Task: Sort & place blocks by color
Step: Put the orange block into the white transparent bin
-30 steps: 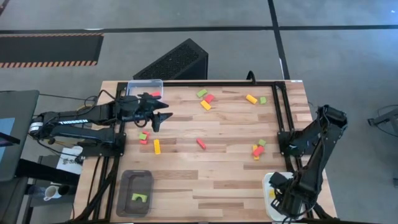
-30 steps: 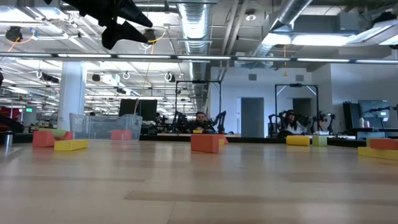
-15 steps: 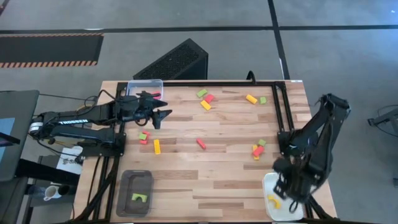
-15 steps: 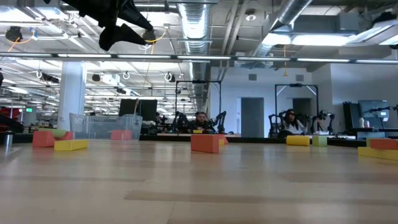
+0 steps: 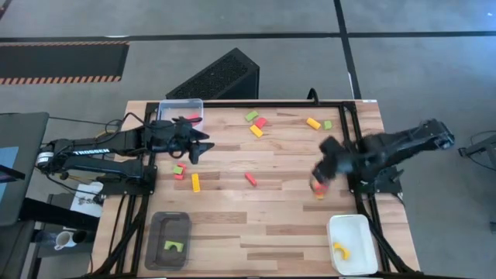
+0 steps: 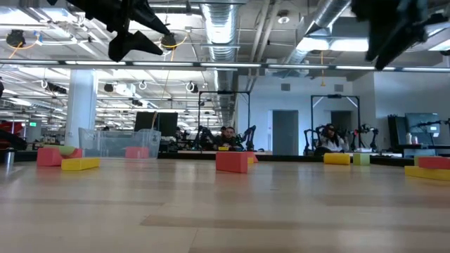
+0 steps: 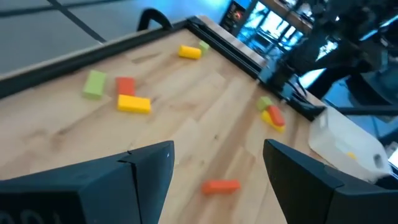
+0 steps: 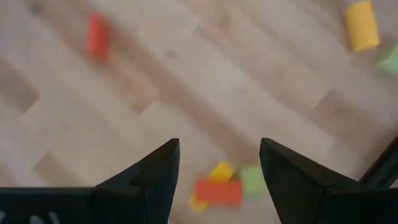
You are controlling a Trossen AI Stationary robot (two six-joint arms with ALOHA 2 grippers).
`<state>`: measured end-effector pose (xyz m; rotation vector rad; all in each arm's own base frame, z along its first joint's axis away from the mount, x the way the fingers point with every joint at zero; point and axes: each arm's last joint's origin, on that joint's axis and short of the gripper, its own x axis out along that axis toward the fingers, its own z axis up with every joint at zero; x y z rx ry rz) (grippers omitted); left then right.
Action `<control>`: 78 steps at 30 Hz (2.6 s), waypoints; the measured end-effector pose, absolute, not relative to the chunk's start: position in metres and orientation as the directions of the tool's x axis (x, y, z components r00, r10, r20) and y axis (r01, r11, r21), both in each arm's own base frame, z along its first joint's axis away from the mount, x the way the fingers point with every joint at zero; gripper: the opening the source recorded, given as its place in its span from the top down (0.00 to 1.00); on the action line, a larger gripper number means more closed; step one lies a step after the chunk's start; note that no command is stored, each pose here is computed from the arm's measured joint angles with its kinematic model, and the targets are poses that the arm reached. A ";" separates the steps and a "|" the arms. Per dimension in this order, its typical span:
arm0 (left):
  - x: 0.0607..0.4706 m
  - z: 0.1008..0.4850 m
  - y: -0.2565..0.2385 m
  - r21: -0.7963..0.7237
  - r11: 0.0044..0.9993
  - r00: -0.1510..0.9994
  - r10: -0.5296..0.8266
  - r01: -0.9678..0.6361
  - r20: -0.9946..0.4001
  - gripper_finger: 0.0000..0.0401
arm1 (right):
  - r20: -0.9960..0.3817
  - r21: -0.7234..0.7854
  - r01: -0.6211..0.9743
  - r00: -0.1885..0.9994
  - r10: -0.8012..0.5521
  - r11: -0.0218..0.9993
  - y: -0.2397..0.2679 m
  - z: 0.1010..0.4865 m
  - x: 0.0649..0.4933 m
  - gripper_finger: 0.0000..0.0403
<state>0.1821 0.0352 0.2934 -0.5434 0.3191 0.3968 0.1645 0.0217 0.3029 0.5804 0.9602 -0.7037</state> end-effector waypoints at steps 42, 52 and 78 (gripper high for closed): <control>0.178 0.286 0.035 -0.395 0.752 0.819 0.328 -0.528 -0.471 0.42 | -0.991 -0.128 0.957 -0.115 -0.066 0.260 -0.258 0.176 0.143 0.39; 0.178 0.286 0.035 -0.369 0.770 0.819 0.328 -0.521 -0.471 0.42 | -0.997 -0.072 0.959 -0.061 -0.050 0.274 -0.255 0.181 0.142 0.39; 0.175 0.286 0.050 -0.368 0.762 0.812 0.338 -0.532 -0.476 0.42 | -0.991 -0.092 0.745 -0.131 0.010 0.661 -0.269 0.167 0.200 0.39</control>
